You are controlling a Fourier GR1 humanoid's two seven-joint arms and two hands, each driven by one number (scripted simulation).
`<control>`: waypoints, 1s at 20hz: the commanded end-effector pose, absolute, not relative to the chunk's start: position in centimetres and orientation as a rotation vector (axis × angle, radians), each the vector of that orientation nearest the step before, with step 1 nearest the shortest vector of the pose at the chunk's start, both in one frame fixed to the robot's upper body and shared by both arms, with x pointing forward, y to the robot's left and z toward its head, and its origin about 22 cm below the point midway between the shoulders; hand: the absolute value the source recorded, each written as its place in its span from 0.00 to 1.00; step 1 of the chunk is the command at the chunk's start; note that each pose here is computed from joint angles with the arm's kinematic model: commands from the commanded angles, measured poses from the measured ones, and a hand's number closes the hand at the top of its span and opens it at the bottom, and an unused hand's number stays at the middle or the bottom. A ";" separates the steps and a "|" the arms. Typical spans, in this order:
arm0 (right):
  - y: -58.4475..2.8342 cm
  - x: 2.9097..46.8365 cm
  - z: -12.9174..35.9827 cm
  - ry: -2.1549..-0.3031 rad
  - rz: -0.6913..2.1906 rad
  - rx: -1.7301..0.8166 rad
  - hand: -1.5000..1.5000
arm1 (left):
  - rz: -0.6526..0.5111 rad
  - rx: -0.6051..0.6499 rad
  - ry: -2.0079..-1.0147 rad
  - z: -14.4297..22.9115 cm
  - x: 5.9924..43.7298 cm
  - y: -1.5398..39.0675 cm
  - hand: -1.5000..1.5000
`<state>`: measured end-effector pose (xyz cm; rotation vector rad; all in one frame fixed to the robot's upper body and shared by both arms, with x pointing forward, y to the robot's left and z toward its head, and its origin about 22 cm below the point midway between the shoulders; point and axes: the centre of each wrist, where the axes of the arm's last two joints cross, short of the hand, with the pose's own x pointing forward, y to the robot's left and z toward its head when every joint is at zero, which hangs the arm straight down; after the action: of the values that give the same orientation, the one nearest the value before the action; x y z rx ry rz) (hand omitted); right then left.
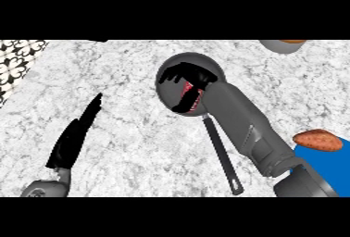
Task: Pick the can from the plate and place it in the pan
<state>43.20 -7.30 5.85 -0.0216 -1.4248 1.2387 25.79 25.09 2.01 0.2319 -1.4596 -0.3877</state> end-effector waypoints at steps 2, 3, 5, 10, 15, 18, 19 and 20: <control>-8.0 43.0 5.1 -1.527 1.004 0.090 0.00 | -0.404 0.218 -1.461 2.2 26.2 24.4 0.50; -7.5 43.4 6.4 -1.577 0.951 0.098 0.00 | -0.391 0.227 -1.459 2.1 25.9 24.5 0.50; -7.9 43.4 6.1 -1.629 0.847 0.119 0.00 | -0.380 0.239 -1.444 1.2 25.4 24.7 0.50; -8.0 44.1 7.2 -1.639 0.613 0.076 0.00 | -0.372 0.254 -1.446 2.1 25.9 25.0 0.50; -10.4 45.1 8.0 -1.643 0.421 0.020 0.00 | -0.344 0.276 -1.458 2.2 25.6 26.6 0.50; -15.3 46.1 9.1 -1.672 0.367 0.010 0.00 | -0.338 0.279 -1.441 1.6 24.8 26.8 0.50; -16.9 46.4 9.7 -1.689 0.372 0.024 0.00 | -0.321 0.293 -1.443 2.0 25.4 26.7 0.50; -16.1 46.5 10.0 -1.703 0.371 0.007 0.00 | -0.347 0.280 -1.458 1.9 25.1 26.4 0.50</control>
<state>45.88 -13.45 8.91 0.0241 -1.6660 0.4258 25.14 26.10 1.83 0.2717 -1.4505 -0.3451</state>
